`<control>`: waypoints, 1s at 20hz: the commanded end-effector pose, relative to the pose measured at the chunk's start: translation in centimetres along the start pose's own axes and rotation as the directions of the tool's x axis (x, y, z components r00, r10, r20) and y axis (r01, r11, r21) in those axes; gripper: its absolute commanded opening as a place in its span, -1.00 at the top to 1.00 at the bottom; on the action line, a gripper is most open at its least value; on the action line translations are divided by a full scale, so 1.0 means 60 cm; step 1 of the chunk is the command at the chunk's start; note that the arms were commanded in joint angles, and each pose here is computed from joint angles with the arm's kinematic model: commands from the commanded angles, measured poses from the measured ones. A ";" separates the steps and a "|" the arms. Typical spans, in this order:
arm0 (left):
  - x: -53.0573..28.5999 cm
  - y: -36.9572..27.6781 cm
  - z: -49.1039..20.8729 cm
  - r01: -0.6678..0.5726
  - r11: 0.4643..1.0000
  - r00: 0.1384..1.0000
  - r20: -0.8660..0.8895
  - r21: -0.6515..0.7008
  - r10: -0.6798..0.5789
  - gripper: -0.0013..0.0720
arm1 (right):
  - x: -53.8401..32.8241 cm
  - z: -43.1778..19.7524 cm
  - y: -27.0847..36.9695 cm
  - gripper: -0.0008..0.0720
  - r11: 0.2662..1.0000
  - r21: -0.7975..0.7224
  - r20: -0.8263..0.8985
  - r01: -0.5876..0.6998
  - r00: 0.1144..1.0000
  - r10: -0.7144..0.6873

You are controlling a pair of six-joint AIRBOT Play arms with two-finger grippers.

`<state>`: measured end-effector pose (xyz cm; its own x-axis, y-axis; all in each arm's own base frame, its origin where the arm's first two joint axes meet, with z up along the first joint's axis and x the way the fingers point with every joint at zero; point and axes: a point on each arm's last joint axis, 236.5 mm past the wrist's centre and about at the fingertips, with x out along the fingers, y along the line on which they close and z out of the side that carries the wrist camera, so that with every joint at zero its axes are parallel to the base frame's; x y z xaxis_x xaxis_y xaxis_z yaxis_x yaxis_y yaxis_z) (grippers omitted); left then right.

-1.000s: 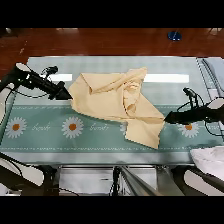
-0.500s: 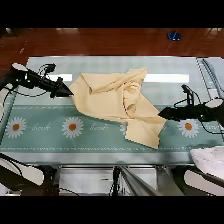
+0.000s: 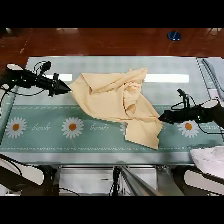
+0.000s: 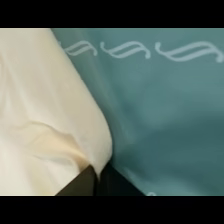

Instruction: Fold the shirts.

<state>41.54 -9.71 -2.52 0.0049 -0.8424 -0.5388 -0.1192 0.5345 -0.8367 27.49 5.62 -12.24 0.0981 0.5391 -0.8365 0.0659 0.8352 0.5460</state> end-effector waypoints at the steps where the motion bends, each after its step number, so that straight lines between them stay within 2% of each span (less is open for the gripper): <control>1: -0.010 -0.013 0.006 0.006 1.000 1.000 0.016 0.024 -0.006 0.89 | -0.014 -0.008 -0.022 0.91 0.995 -0.061 -0.012 0.077 0.997 -0.078; 3: -0.031 -0.039 0.021 -0.005 0.997 0.999 0.046 0.081 0.001 0.89 | -0.055 0.016 0.007 0.92 0.988 -0.130 0.062 0.083 0.995 -0.075; 6: -0.096 -0.146 0.053 0.006 0.966 0.986 0.160 0.260 -0.050 0.89 | -0.176 0.067 0.092 0.92 0.954 -0.272 0.244 0.124 0.968 -0.057; 7: -0.125 -0.200 0.058 0.024 0.944 0.974 0.204 0.329 -0.096 0.89 | -0.227 0.083 0.135 0.92 0.939 -0.317 0.321 0.133 0.947 -0.025; 9: -0.188 -0.327 0.043 0.037 0.867 0.936 0.286 0.497 -0.204 0.89 | -0.350 0.113 0.233 0.92 0.911 -0.377 0.504 0.167 0.862 0.050; 12: -0.283 -0.510 -0.034 -0.062 0.709 0.854 0.405 0.702 -0.326 0.89 | -0.557 0.119 0.378 0.92 0.871 -0.418 0.749 0.259 0.641 0.169; 15: -0.369 -0.671 -0.163 -0.270 0.517 0.732 0.522 0.812 -0.438 0.89 | -0.748 0.076 0.500 0.92 0.831 -0.423 0.879 0.361 0.386 0.280; 17: -0.426 -0.758 -0.263 -0.409 0.414 0.612 0.581 0.813 -0.537 0.89 | -0.850 0.030 0.568 0.92 0.813 -0.421 0.906 0.402 0.222 0.359; 20: -0.494 -0.824 -0.397 -0.620 0.342 0.417 0.666 0.706 -0.619 0.89 | -0.975 -0.052 0.632 0.92 0.808 -0.369 0.909 0.459 -0.005 0.418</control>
<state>31.15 -12.85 50.11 0.6651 -0.7459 0.0347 0.7342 0.6448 -0.2124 27.07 6.02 48.73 0.9501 0.3100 0.0352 -0.3118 0.9472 0.0745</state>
